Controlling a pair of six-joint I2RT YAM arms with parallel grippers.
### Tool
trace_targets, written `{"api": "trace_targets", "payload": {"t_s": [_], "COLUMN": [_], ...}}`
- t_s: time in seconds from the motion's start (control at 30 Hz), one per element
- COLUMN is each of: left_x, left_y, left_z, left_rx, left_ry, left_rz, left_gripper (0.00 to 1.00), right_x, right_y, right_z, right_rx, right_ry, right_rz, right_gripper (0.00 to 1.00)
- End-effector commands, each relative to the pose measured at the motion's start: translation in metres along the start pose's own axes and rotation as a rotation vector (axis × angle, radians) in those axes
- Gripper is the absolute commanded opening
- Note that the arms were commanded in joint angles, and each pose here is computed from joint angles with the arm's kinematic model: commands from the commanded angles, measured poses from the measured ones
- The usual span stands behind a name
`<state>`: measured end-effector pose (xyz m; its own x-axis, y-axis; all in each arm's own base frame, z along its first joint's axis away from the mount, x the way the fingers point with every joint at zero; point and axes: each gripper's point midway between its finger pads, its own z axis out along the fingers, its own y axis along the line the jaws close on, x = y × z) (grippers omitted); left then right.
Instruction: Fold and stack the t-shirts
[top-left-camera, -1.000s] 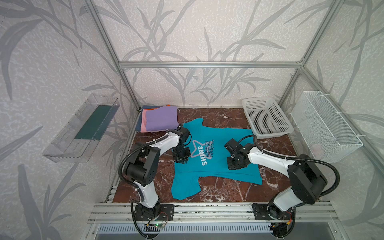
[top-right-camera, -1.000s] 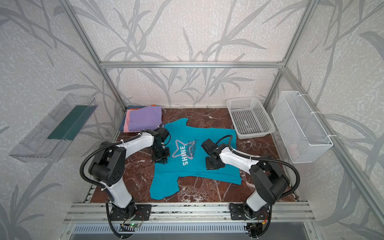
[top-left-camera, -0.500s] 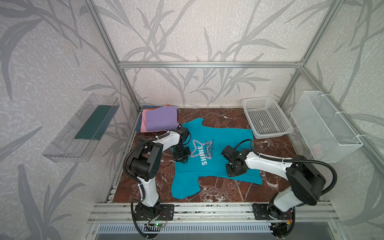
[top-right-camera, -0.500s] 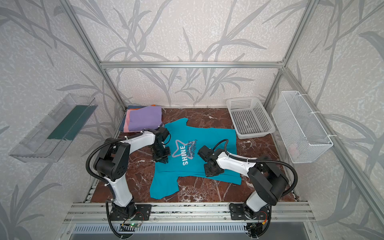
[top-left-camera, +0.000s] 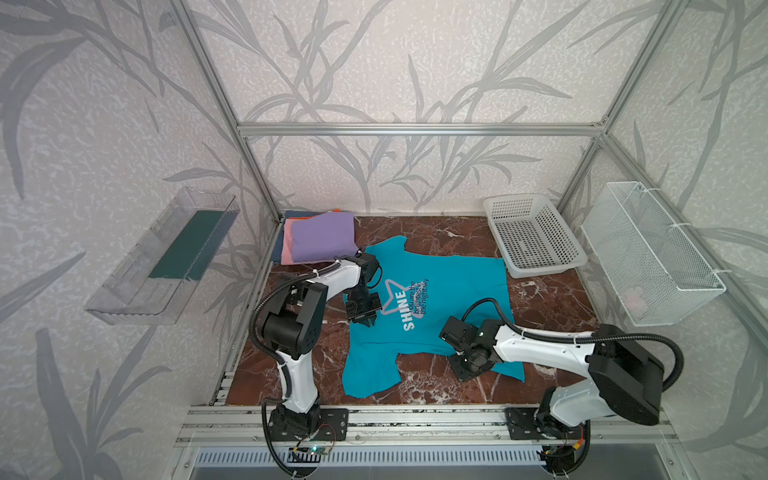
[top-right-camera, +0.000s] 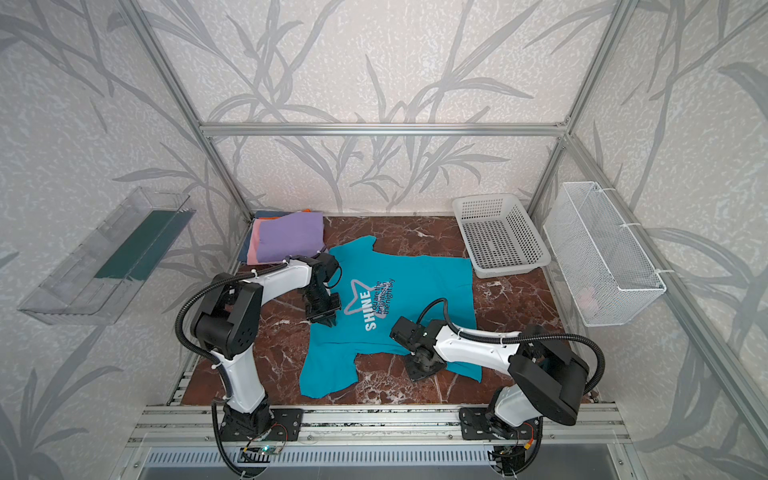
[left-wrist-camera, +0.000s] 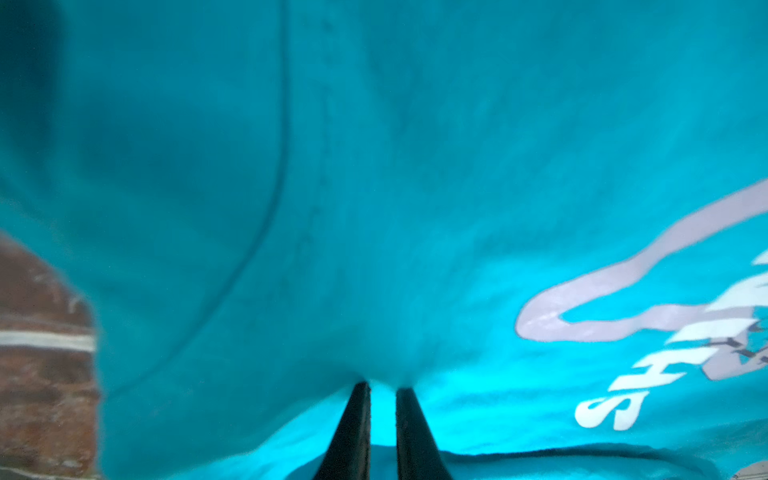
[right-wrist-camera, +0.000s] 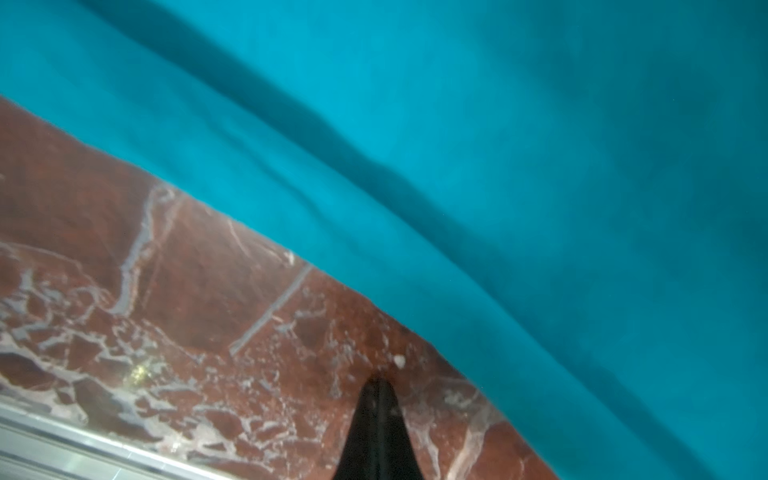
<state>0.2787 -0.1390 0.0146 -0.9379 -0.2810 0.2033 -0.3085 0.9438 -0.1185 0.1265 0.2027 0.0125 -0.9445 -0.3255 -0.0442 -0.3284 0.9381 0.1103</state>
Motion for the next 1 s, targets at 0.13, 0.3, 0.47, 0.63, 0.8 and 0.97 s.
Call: {"api": "trace_targets", "payload": {"t_s": [0.13,0.3,0.47,0.63,0.8,0.97], "left_x": [0.004,0.001,0.015,0.040,0.063,0.091], "left_y": [0.016,-0.006,-0.064,-0.124,-0.161,-0.184], "left_z": [-0.003,-0.025,-0.038,-0.027,-0.010,0.010], "left_rx": [-0.051,-0.018,-0.003,0.080,0.131,0.160], "left_ry": [-0.028,-0.094,-0.142,-0.102,-0.056,0.013], "left_rz": [0.008,0.061,0.212,0.331,0.454,0.590], "left_gripper": [0.16,0.16,0.16,0.16,0.16,0.16], "right_x": [-0.016,-0.051,-0.069,-0.090,-0.103,-0.115], "right_y": [0.004,0.005,-0.018,-0.035,-0.056,-0.076], "right_z": [-0.035,-0.064,-0.049,-0.026,-0.012,-0.004], "right_rx": [-0.024,-0.058,-0.117,-0.197,-0.158,-0.161], "right_ry": [-0.112,-0.223,-0.167,-0.095,-0.070,-0.055], "right_rz": [0.041,0.092,0.264,0.404,0.431,0.508], "right_gripper": [0.00,0.00,0.00,0.00,0.00,0.00]}}
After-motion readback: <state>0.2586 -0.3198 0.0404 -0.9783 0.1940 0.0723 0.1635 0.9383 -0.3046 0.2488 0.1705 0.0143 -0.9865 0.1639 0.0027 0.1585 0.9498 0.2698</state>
